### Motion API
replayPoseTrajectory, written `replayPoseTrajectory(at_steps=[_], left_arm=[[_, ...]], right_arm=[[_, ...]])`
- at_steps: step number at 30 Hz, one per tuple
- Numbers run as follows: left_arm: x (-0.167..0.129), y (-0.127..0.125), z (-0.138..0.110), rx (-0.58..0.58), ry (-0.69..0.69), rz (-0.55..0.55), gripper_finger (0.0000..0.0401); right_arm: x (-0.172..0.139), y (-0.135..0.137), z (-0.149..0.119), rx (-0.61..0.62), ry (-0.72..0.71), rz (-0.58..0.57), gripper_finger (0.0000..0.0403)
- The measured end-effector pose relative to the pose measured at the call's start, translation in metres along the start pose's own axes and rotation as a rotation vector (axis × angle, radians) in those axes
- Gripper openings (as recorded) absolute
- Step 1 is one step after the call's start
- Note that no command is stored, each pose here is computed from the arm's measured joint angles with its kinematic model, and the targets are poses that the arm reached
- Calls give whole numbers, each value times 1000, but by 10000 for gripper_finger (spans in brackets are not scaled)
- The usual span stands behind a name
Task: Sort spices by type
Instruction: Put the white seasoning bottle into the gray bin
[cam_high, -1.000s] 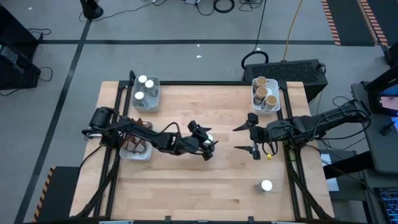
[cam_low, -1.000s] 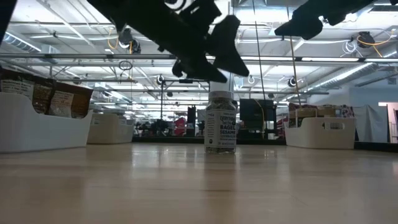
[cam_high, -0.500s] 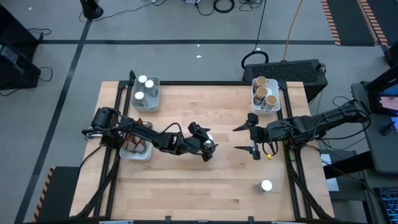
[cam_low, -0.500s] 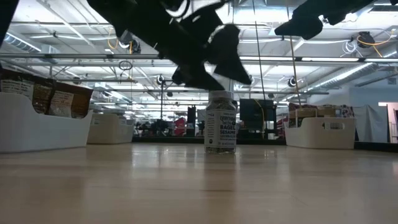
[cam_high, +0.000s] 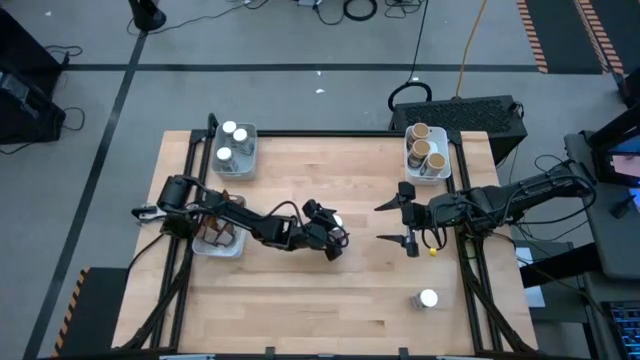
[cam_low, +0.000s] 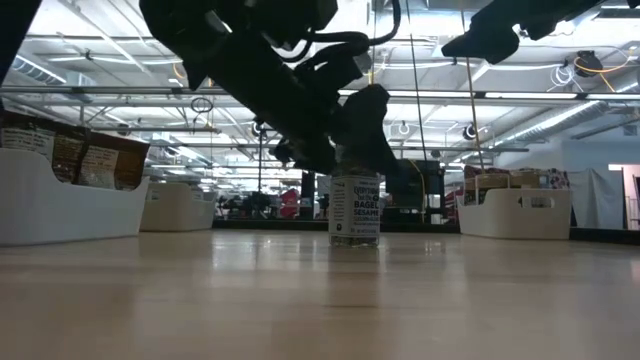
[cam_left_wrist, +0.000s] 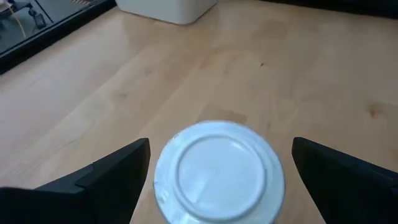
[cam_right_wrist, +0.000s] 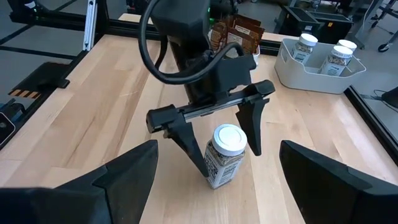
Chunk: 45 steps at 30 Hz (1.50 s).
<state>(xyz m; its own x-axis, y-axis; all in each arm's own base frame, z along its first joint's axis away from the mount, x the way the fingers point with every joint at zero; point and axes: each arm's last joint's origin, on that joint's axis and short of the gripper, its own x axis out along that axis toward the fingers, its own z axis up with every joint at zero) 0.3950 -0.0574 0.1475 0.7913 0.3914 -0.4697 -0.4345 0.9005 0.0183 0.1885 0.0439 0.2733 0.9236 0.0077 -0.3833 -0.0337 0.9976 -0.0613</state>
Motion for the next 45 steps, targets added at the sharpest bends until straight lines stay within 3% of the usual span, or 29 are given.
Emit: replayPoseTrajectory(at_steps=[6, 16, 29, 37, 45], left_arm=[[0, 1, 1, -21, -5, 6, 353], [-7, 3, 12, -28, -31, 3, 202], [-68, 46, 76, 26, -67, 63, 202], [-112, 108, 102, -42, -4, 223, 202], [-133, 173, 97, -61, 153, 484, 202]], right_arm=[[0, 0, 0, 0, 0, 0, 320], [0, 0, 0, 0, 1, 0, 320], [0, 0, -2, 11, 25, -1, 320], [0, 0, -3, 27, 30, 0, 320], [0, 1, -4, 41, 44, 2, 320]])
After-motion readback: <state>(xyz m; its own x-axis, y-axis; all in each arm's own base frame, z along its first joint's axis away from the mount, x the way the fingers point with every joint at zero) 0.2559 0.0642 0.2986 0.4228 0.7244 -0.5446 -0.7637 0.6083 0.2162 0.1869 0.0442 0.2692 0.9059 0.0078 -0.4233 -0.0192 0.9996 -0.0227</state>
